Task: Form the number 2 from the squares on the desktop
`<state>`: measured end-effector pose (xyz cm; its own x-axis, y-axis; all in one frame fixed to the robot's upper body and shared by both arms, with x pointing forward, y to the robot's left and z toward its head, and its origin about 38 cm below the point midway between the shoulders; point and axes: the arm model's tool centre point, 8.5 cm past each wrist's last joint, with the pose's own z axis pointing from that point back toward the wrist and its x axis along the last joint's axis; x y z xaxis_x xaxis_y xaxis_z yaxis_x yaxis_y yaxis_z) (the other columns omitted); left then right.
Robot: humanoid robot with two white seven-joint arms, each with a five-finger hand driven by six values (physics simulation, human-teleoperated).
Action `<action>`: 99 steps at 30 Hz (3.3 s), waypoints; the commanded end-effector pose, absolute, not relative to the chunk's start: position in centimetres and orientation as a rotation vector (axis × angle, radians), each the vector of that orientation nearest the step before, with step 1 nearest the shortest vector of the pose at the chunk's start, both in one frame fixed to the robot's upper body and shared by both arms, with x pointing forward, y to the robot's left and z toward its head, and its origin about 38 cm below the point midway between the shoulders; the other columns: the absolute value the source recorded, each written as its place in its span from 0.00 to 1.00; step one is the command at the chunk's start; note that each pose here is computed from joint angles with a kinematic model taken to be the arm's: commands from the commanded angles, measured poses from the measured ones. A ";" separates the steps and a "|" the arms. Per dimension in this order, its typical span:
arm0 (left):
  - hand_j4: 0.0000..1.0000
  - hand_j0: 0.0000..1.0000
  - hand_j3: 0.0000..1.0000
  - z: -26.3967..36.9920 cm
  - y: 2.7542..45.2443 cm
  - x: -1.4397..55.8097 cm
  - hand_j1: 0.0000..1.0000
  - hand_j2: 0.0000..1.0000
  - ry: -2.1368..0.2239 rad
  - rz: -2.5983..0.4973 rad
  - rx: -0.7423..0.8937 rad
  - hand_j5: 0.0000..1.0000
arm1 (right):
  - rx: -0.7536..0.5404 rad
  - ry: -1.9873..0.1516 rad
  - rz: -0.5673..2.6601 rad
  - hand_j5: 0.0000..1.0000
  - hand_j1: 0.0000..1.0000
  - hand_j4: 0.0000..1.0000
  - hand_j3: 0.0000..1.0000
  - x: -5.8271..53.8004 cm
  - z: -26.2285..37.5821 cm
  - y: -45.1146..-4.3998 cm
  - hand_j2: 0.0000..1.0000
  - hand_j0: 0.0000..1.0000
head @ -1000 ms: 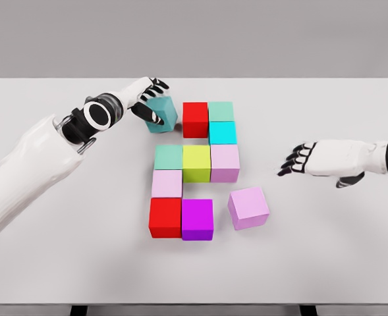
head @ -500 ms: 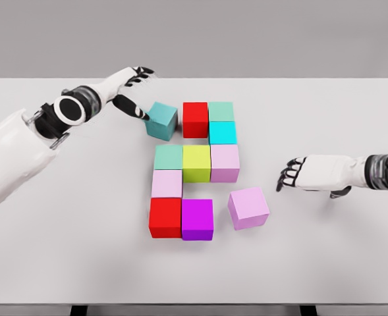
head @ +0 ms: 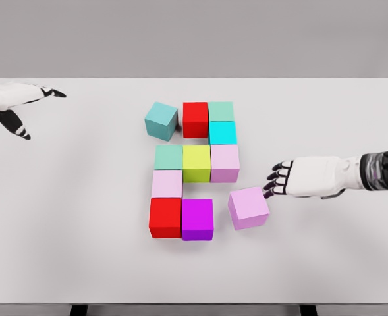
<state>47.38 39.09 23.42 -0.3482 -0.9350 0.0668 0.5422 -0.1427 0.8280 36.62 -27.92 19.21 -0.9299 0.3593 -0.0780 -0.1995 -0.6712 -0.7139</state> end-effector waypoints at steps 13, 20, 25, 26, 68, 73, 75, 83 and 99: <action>1.00 1.00 1.00 17.2 28.2 51.2 1.00 1.00 -0.931 -2.231 0.474 1.00 | -0.267 -1.090 2.617 1.00 1.00 1.00 1.00 36.0 19.2 -27.3 1.00 1.00; 1.00 1.00 1.00 16.6 25.0 51.3 1.00 1.00 -0.953 -2.303 0.462 1.00 | -0.216 -1.098 2.630 1.00 1.00 1.00 1.00 35.5 18.2 -26.4 1.00 1.00; 1.00 1.00 1.00 16.8 24.2 51.5 1.00 1.00 -0.967 -2.312 0.460 1.00 | -0.220 -1.096 2.630 1.00 1.00 1.00 1.00 35.6 18.2 -26.4 1.00 1.00; 1.00 1.00 1.00 16.9 23.8 51.4 1.00 1.00 -0.977 -2.319 0.456 1.00 | -0.228 -1.093 2.630 1.00 1.00 1.00 1.00 35.7 18.4 -26.6 1.00 1.00; 1.00 1.00 1.00 19.5 23.2 52.1 1.00 1.00 -1.087 -2.250 0.489 1.00 | -0.132 -1.091 2.635 1.00 1.00 1.00 1.00 35.1 18.1 -26.1 1.00 1.00; 1.00 1.00 1.00 19.3 22.8 52.0 1.00 1.00 -1.090 -2.254 0.482 1.00 | -0.110 -1.096 2.642 1.00 1.00 1.00 1.00 34.9 17.7 -25.6 1.00 1.00; 1.00 1.00 1.00 19.3 22.7 52.0 1.00 1.00 -1.093 -2.255 0.480 1.00 | -0.099 -1.097 2.645 1.00 1.00 1.00 1.00 34.8 17.5 -25.4 1.00 1.00; 1.00 1.00 1.00 19.3 22.3 52.0 1.00 1.00 -1.097 -2.257 0.477 1.00 | -0.091 -1.093 2.646 1.00 1.00 1.00 1.00 34.8 17.3 -25.3 1.00 1.00; 1.00 1.00 1.00 20.6 24.8 53.1 1.00 1.00 -1.109 -2.171 0.501 1.00 | -0.245 -1.094 2.530 1.00 1.00 1.00 1.00 37.2 19.8 -28.9 1.00 1.00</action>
<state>52.89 24.02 20.30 -0.7349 -0.6758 -0.0569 0.3592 -0.4591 0.8125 36.80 -28.65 19.36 -0.9215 0.3883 -0.0055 -0.2649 -0.6388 -0.7223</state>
